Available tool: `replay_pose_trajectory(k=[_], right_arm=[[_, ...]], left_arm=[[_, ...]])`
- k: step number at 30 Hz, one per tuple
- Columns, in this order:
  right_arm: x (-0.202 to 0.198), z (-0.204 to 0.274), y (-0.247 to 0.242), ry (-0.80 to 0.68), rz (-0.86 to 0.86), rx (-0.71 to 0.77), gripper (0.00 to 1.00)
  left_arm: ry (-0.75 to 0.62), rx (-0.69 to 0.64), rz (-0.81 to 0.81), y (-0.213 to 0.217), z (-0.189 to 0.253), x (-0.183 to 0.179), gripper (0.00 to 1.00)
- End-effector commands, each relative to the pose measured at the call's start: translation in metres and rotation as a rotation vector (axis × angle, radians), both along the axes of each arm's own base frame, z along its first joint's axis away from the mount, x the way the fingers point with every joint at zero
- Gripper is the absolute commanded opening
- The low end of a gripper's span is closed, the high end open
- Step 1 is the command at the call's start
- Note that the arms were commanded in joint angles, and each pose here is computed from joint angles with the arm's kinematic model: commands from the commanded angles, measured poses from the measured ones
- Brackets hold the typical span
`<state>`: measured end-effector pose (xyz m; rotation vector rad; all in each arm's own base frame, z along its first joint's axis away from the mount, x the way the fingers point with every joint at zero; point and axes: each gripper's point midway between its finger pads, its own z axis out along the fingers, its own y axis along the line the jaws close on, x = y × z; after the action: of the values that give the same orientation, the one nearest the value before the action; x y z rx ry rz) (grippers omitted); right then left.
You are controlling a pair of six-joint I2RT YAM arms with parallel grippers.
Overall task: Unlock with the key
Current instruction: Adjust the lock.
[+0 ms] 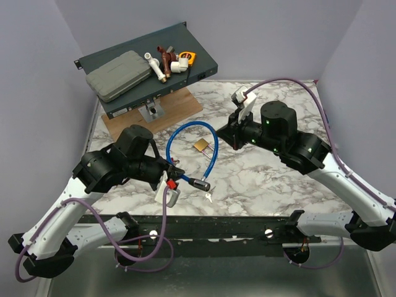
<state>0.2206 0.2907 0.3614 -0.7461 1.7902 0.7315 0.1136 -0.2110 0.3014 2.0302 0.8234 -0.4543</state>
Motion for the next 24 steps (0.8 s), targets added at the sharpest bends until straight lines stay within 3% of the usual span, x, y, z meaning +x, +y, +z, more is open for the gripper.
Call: replay_pose_trajectory(k=[1,4,7,17,24], right_arm=[[0.016,0.025,-0.006,-0.111,-0.069,0.022,0.01],[0.033,0.035,-0.023,-0.192,-0.172,-0.026,0.01],[0.033,0.037,-0.014,-0.197,-0.138,-0.007,0.01],[0.023,-0.071,0.025,0.002,-0.005,-0.041,0.01],[0.010,-0.081,0.029,0.049,0.031,0.012,0.01]], left_arm=[[0.082,-0.005,-0.053,0.000,0.007,-0.022,0.00],[0.156,0.045,-0.048,0.003,0.001,-0.029,0.00],[0.219,0.068,-0.045,0.004,0.000,-0.033,0.00],[0.281,-0.026,0.011,-0.011,0.029,-0.029,0.00],[0.420,-0.061,0.035,-0.020,0.043,-0.032,0.00]])
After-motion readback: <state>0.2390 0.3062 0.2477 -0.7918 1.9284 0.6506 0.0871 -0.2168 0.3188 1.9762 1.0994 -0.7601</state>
